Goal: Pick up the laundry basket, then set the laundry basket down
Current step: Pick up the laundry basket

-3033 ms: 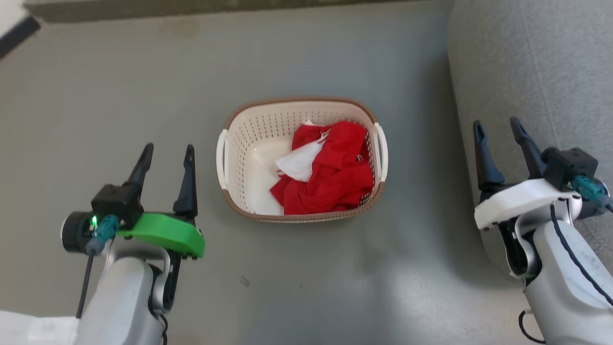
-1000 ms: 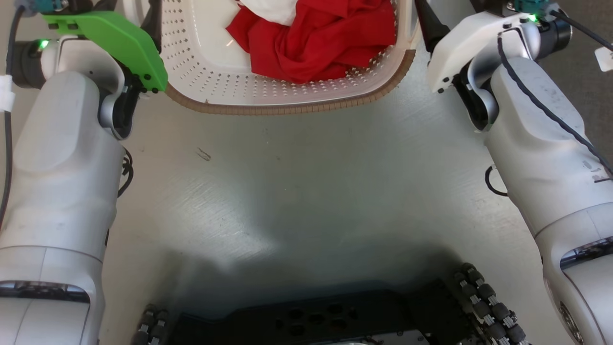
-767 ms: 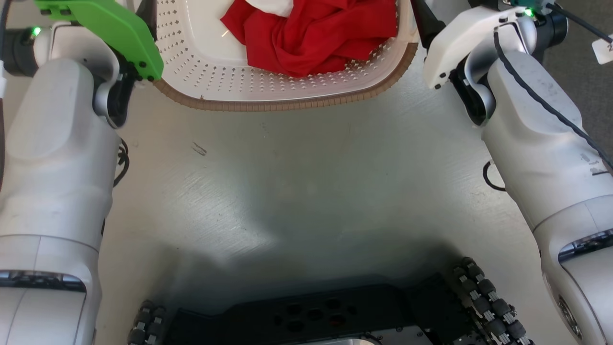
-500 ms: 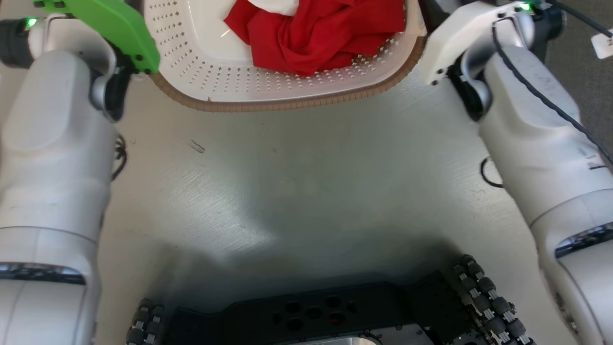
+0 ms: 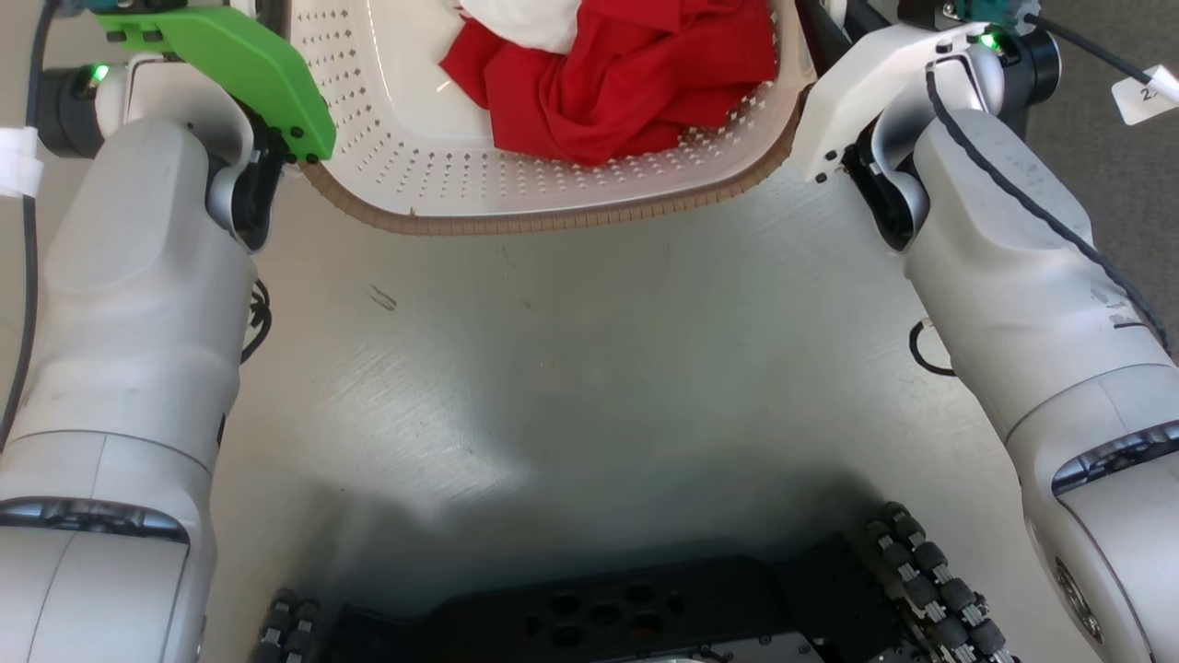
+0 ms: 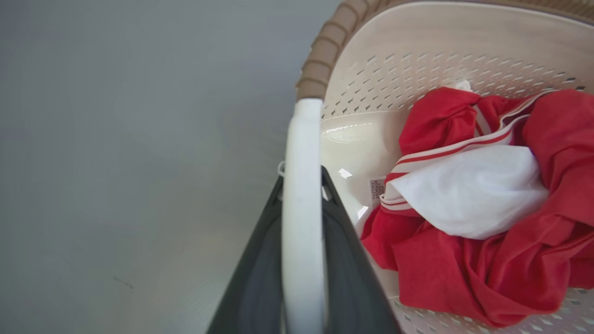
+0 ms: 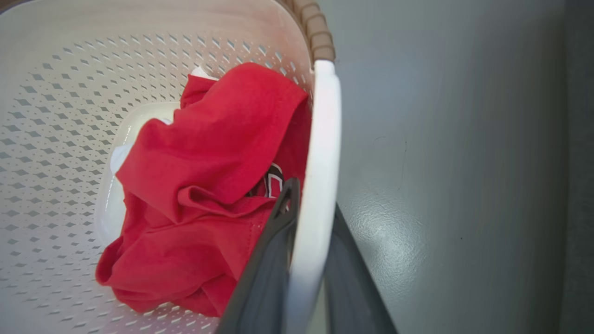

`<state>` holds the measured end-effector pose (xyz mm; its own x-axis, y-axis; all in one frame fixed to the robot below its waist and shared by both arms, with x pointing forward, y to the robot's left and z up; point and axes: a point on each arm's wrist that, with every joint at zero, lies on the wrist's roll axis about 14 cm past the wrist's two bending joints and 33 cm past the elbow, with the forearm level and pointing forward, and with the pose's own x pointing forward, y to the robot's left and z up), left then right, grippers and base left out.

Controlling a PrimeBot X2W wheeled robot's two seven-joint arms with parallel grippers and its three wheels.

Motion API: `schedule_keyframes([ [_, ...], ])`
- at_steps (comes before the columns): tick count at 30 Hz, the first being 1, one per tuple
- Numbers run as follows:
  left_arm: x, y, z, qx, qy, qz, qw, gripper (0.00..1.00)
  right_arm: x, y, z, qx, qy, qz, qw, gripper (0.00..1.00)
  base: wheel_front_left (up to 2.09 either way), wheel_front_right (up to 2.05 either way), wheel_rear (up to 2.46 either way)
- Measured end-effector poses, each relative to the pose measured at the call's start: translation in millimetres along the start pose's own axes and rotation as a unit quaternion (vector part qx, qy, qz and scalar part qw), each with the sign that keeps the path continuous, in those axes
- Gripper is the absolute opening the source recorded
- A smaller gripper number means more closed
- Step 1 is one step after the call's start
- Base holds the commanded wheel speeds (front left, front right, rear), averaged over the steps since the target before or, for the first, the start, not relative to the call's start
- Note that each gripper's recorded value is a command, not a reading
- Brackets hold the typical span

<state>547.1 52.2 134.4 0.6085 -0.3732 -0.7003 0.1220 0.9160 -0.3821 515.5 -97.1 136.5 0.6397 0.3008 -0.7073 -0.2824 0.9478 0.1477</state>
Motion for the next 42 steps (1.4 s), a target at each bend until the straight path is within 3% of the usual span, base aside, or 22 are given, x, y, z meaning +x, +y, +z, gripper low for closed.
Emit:
schedule_keyframes([
  [14, -30.6, -18.3, 21.2, 0.005, -0.010, 0.003, 1.000, 0.00, -30.9, 1.9, 26.3, 0.004, -0.016, -0.010, 1.000, 0.00, 0.00, 0.00, 0.00],
  [42, -138.1, -69.6, 42.8, -0.008, -0.017, -0.001, 1.000, 0.00, -143.3, 28.9, 57.8, 0.032, -0.041, -0.016, 0.999, 0.00, 0.00, 0.00, 0.00],
])
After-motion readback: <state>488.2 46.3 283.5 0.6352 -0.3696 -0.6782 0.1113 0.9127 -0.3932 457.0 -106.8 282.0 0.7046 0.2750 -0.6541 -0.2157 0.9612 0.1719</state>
